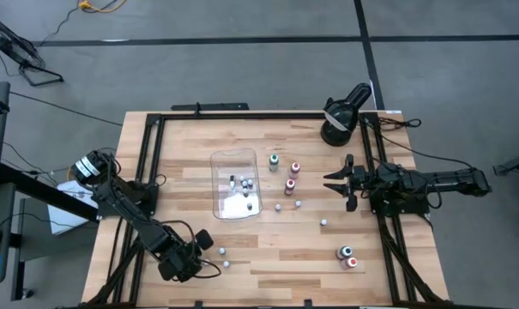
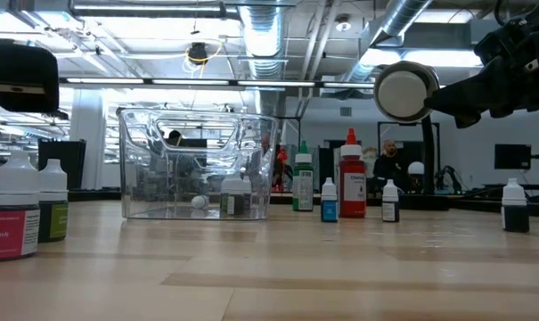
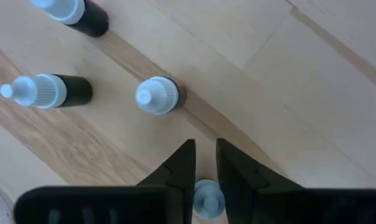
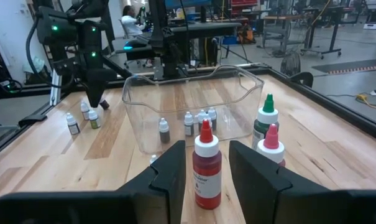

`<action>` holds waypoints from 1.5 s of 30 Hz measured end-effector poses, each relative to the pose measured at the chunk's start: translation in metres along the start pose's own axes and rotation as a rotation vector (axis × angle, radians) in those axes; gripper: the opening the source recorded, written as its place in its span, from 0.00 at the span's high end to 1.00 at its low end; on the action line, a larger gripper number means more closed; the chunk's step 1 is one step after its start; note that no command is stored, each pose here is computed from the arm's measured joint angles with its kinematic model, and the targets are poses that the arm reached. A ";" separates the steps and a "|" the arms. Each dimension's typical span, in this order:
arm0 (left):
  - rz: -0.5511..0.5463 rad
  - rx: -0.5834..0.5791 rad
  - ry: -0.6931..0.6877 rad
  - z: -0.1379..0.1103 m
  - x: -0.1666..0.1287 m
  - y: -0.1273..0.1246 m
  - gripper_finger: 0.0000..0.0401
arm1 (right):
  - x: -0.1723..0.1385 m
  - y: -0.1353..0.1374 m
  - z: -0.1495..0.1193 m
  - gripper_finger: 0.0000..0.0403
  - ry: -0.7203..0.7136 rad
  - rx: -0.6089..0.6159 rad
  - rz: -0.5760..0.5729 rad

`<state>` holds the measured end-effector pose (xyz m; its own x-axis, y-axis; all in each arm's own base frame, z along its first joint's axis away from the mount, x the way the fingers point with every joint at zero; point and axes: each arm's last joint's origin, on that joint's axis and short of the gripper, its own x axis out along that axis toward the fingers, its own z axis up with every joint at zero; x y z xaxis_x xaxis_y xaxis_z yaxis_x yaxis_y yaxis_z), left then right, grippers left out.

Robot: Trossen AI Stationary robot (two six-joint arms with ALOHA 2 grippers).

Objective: Pick & Place food coloring
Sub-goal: Put the small brown food coloring bottle into the transparent bin

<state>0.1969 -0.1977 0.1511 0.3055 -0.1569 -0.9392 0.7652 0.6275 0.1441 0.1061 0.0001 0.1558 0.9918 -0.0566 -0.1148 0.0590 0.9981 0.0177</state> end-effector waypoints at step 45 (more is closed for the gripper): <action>0.491 -0.720 -0.556 -0.042 -0.151 0.077 0.91 | 0.000 0.000 0.000 0.72 0.000 0.000 0.000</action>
<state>0.1855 -0.0936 0.2907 0.8512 0.0242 -0.5242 0.0211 0.9965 0.0803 0.1061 0.0000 0.1558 0.9917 -0.0570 -0.1152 0.0594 0.9981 0.0177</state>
